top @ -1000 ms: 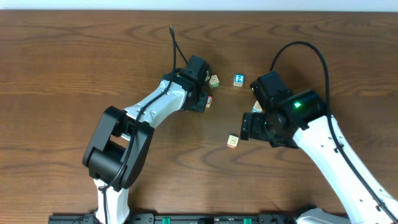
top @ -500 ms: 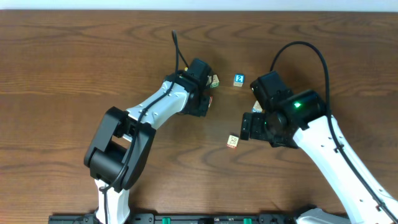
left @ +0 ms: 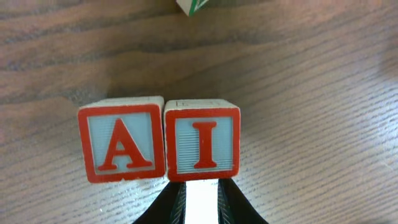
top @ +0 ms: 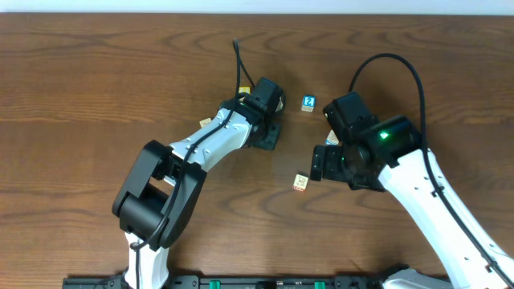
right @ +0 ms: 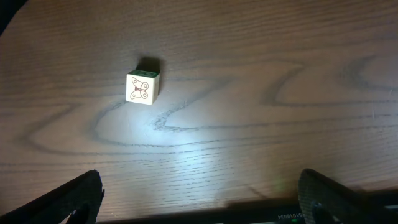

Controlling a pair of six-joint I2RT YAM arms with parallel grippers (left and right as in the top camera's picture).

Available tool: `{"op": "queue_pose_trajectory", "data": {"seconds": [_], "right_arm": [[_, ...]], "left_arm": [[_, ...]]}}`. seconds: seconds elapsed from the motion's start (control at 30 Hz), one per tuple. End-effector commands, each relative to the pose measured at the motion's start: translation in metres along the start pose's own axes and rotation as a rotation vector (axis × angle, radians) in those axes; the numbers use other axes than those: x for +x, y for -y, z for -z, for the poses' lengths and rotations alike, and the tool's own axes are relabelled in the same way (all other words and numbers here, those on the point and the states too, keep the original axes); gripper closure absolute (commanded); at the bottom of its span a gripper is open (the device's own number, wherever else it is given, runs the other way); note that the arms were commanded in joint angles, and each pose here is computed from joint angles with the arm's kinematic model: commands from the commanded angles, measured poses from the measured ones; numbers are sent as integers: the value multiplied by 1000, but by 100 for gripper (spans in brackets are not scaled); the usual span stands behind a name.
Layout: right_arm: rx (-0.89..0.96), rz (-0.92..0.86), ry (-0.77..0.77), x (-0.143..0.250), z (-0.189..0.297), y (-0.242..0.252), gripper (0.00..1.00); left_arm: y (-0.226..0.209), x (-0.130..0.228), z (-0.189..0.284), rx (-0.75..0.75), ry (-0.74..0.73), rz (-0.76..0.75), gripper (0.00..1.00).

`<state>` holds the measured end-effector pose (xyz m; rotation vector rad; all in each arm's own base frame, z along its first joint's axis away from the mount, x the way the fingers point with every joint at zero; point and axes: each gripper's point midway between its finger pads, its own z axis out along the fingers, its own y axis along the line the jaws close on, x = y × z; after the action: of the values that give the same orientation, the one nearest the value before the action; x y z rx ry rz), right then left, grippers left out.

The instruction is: Spell out Ai2

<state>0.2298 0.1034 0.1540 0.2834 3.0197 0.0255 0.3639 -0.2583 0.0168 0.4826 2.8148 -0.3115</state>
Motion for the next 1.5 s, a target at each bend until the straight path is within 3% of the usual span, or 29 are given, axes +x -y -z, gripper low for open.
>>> {"op": "queue_pose_trajectory", "data": {"seconds": [0.0, 0.6, 0.93, 1.0, 1.1, 1.23, 1.47], "right_arm": [[14, -7, 5, 1, -1, 2, 1], [13, -8, 5, 1, -1, 2, 1], [87, -75, 69, -10, -5, 15, 1], [89, -88, 88, -14, -15, 14, 1], [53, -94, 83, -19, -34, 4, 1], [64, -96, 78, -34, -55, -3, 3], [46, -99, 41, -58, -103, -17, 3]], "left_arm": [[-5, 2, -6, -26, -3, 15, 82], [-7, -2, -3, -35, 15, 12, 82], [-9, -19, 68, -84, 126, -64, 82], [-25, -25, 91, -188, 175, -61, 82], [-40, -31, 105, -284, 213, -91, 73], [-50, -30, 99, -312, 190, -120, 73], [-89, -31, 96, -271, 168, 17, 71]]}}
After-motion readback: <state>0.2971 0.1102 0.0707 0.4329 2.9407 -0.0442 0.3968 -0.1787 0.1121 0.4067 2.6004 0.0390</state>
